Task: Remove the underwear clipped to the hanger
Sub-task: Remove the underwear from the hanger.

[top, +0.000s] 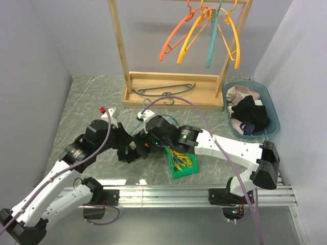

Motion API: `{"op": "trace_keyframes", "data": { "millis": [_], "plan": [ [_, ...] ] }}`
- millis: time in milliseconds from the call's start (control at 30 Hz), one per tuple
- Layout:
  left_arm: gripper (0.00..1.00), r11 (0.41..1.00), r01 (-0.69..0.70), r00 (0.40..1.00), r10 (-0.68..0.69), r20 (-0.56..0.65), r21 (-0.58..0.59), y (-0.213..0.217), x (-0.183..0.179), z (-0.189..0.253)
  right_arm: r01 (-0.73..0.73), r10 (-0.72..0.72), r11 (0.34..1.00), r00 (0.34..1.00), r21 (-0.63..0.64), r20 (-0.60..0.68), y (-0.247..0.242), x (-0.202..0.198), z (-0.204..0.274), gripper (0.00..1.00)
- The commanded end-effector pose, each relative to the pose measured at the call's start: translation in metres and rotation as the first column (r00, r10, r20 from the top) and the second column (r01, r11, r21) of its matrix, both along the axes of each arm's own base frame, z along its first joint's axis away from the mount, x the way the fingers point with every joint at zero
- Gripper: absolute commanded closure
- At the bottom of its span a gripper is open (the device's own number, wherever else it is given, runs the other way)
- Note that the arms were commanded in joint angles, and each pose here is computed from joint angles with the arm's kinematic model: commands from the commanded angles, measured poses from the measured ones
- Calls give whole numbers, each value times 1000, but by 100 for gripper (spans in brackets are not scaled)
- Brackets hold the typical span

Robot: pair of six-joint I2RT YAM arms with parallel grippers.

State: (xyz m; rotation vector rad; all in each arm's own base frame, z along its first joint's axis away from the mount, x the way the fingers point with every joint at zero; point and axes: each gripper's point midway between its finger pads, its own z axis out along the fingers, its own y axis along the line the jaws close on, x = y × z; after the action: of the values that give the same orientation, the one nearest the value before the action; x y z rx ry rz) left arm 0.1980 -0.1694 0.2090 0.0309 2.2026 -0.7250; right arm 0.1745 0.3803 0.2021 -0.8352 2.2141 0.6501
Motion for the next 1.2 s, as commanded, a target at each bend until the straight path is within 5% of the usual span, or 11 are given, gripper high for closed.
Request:
{"op": "trace_keyframes", "data": {
  "millis": [0,433,567,700,867,1167],
  "plan": [
    [100,996,-86,995,85,51,22,13,11,13,16,-14,999,999,-43,49,-24,2,7,1],
    [100,998,-60,998,60,-6,-12,6,2,-11,19,50,960,970,-279,236,-73,19,-22,0],
    [100,998,-62,998,61,-9,-28,4,2,-11,-49,72,993,969,-104,237,-49,11,5,0],
    [100,997,-67,998,68,5,-49,5,1,-7,61,-78,965,995,254,57,-43,0,53,0],
    [100,995,-71,997,71,8,-64,5,0,-8,233,-89,789,959,568,-270,-34,-13,80,0],
    [100,993,-87,995,90,34,-83,9,-2,0,505,48,562,770,654,-636,-43,-21,65,0]
  ]
}}
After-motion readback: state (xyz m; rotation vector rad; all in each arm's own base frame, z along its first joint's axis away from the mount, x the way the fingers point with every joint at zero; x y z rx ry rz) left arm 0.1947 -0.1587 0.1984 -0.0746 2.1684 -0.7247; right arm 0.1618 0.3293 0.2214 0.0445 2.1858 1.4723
